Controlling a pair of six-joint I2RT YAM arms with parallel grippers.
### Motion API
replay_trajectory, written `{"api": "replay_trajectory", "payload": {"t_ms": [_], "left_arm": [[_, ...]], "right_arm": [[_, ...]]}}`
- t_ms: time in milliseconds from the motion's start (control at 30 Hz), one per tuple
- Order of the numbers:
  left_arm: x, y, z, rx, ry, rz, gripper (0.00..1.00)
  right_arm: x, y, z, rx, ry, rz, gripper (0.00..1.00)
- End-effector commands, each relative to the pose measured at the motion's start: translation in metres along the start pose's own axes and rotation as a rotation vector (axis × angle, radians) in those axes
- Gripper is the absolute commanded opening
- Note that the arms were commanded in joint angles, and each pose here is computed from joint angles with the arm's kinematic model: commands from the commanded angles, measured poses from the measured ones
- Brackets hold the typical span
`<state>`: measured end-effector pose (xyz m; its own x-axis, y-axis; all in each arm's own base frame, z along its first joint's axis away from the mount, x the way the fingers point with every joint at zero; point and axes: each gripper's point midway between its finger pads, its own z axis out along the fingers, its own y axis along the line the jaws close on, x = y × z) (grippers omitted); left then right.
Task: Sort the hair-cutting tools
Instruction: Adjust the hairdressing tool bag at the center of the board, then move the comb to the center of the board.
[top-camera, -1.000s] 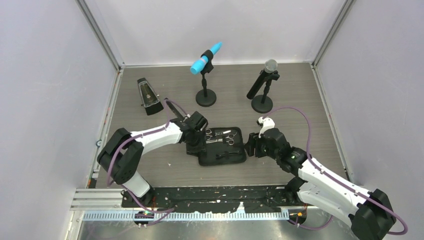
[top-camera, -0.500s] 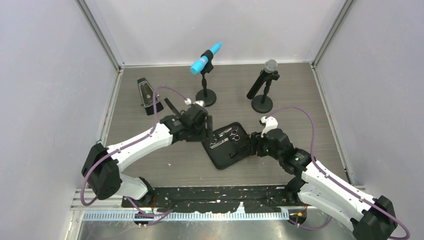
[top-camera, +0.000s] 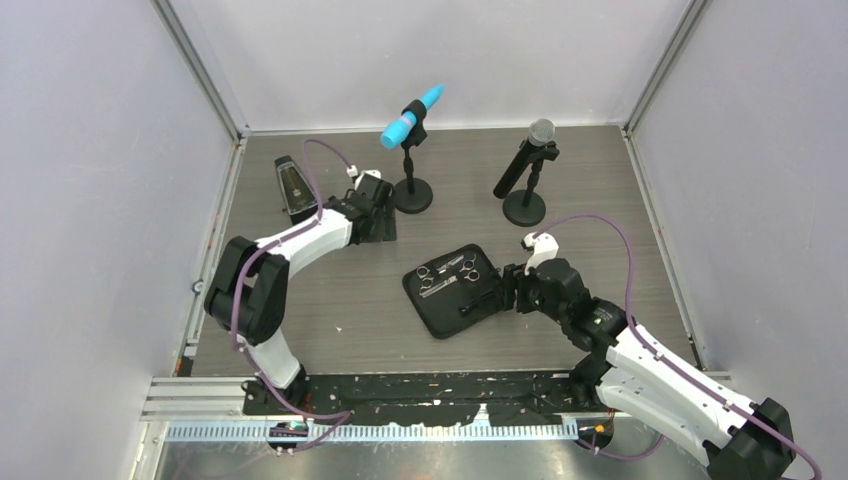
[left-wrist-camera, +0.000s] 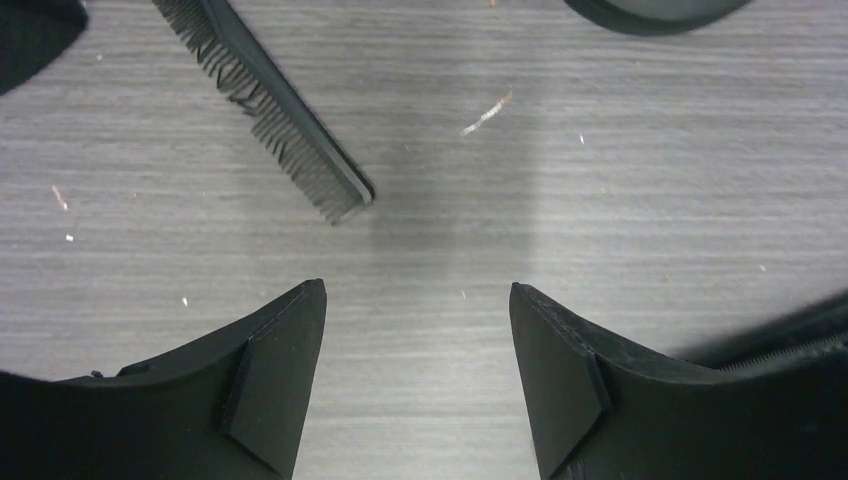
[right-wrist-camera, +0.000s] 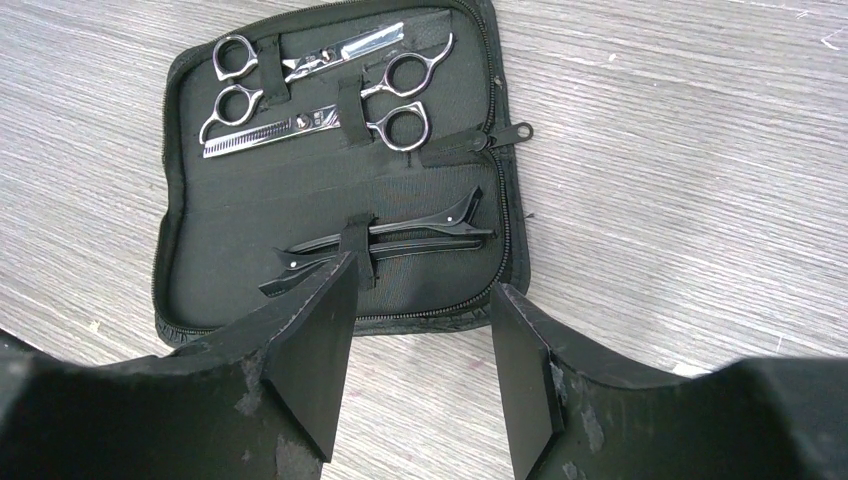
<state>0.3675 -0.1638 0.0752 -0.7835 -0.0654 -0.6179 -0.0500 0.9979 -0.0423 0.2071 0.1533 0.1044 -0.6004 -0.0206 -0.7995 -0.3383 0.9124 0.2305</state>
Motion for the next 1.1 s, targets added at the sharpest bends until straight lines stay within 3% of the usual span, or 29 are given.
{"api": "replay_trajectory", "payload": {"t_ms": [0,300,633,1067], "left_arm": [[-0.041,-0.007,0.015,0.051,-0.099,-0.034,0.70],[-0.027,-0.013,0.047,0.112,-0.004,-0.103,0.67],[-0.003,-0.014,0.053,0.178,0.064,-0.204,0.63],[-0.042,-0.003,0.038,0.171,-0.041,-0.228,0.63]], "right_arm": [[-0.017,0.002,-0.004,-0.003,-0.057,-0.010,0.60],[-0.017,0.002,-0.006,0.003,-0.050,-0.012,0.60],[-0.020,0.003,-0.007,0.000,-0.052,-0.011,0.60],[-0.019,0.003,-0.008,-0.003,-0.055,-0.007,0.60]]}}
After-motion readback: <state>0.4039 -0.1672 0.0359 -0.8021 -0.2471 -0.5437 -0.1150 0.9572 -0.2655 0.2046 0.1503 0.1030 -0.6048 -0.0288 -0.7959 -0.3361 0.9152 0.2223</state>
